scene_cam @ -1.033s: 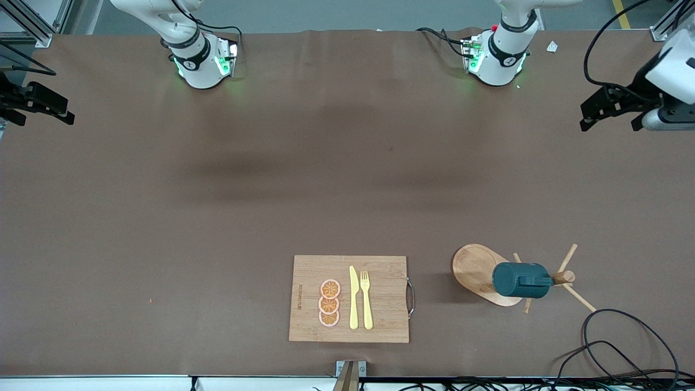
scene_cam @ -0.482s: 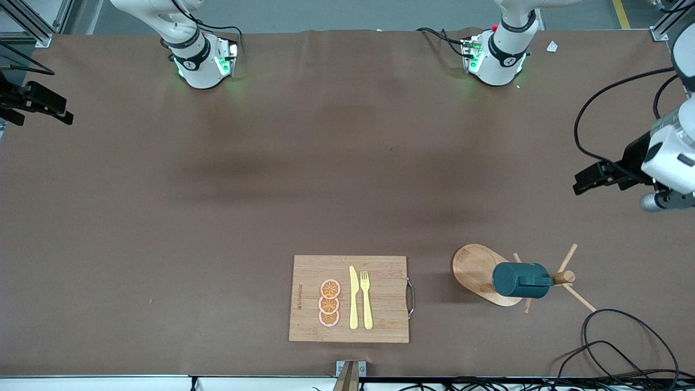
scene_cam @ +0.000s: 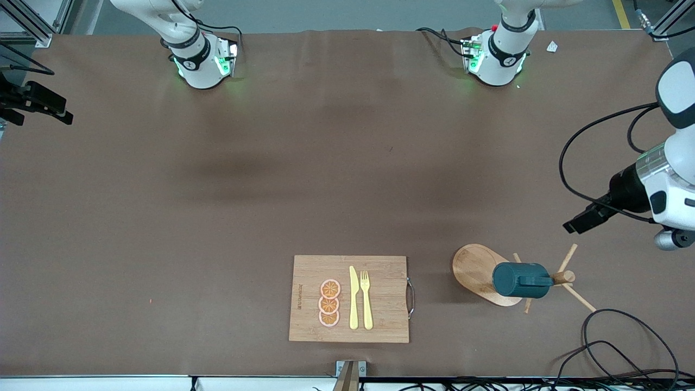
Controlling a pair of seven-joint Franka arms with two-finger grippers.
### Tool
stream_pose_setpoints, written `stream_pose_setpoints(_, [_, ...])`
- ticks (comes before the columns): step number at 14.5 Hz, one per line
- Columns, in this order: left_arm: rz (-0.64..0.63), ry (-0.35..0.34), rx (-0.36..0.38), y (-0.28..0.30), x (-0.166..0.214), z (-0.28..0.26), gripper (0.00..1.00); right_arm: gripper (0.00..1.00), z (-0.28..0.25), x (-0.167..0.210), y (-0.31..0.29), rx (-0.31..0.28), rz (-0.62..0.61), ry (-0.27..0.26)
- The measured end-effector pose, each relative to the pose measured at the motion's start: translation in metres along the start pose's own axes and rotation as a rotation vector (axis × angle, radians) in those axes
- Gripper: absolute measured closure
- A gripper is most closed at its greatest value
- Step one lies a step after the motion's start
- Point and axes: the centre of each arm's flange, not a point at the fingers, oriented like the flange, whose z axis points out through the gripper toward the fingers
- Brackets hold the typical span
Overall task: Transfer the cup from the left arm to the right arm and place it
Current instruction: 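Lower the open left gripper around the teal mug's rim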
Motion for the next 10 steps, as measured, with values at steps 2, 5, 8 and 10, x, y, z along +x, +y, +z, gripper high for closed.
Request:
stream_pose_setpoints(2, [-0.157,0.004,-0.042,0.007,0.005,0.008,0.0,0.0,0.0,0.0,0.0,0.0,0.0,0.0])
stream_pose_setpoints(5, [-0.391,0.025,-0.091,0.017,0.014,0.026,0.0,0.0,0.0,0.0,0.0,0.0,0.0,0.0])
stream_pose_setpoints(8, [-0.595,0.033,-0.132,0.029,0.02,0.051,0.0,0.0,0.0,0.0,0.0,0.0,0.0,0.0])
stream_pose_setpoints(10, [-0.695,0.033,-0.149,0.033,0.025,0.066,0.0,0.0,0.0,0.0,0.0,0.0,0.0,0.0])
